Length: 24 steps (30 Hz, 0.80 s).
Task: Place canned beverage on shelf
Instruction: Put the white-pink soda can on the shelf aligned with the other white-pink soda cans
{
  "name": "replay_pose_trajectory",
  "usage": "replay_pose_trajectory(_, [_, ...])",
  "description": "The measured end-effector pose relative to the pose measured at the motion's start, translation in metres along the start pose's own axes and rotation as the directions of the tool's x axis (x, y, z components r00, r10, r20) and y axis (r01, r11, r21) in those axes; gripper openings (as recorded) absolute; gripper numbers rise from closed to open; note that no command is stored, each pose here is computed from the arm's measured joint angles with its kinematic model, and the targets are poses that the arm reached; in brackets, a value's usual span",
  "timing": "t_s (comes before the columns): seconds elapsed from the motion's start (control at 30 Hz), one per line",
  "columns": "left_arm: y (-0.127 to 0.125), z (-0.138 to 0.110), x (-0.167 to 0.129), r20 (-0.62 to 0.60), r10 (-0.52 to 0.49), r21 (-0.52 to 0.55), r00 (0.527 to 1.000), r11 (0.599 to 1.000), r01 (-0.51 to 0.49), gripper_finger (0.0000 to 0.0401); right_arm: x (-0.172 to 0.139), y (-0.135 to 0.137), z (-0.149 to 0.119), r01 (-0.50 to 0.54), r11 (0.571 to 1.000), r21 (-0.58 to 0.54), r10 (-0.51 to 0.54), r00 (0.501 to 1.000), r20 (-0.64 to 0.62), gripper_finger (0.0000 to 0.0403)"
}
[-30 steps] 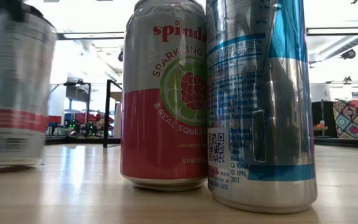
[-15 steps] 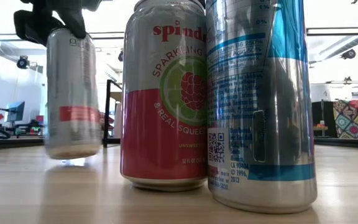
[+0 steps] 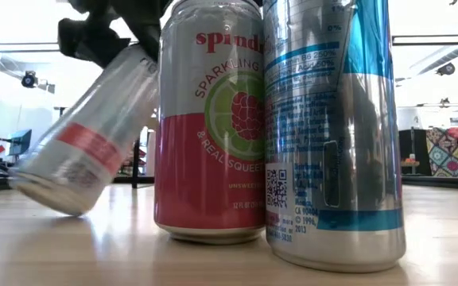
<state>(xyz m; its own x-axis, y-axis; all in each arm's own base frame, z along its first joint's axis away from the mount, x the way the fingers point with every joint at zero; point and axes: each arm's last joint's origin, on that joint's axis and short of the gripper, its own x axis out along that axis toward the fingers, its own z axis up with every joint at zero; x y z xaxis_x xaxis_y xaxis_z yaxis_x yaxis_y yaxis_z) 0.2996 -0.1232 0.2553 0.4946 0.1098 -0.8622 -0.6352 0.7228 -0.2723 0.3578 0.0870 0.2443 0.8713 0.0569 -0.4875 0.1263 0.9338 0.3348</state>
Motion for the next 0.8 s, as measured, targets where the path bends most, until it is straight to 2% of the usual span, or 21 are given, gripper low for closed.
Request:
replay_pose_trajectory(0.1, [-0.009,0.005,0.004,0.006,0.037,0.033,0.999,0.999,-0.037,0.0268,0.015,0.001,-0.006,-0.041,0.998,0.045,0.040,0.999,0.007,0.0325])
replay_pose_trajectory(0.27, [-0.016,0.010,0.009,-0.004,0.086,0.066,0.996,0.994,-0.085,0.0268,0.030,-0.002,-0.017,-0.032,0.993,0.118,0.034,0.999,-0.013,0.0325])
replay_pose_trajectory(0.5, [-0.016,0.023,0.003,0.059,0.122,0.045,0.991,0.991,-0.125,0.0268,0.040,-0.004,-0.024,-0.027,0.992,0.124,0.030,0.999,-0.028,0.0325])
replay_pose_trajectory(0.8, [-0.010,0.028,-0.007,0.091,0.171,-0.003,0.981,0.985,-0.172,0.0268,0.039,-0.010,-0.016,0.041,0.995,0.094,-0.048,0.996,0.070,0.0325])
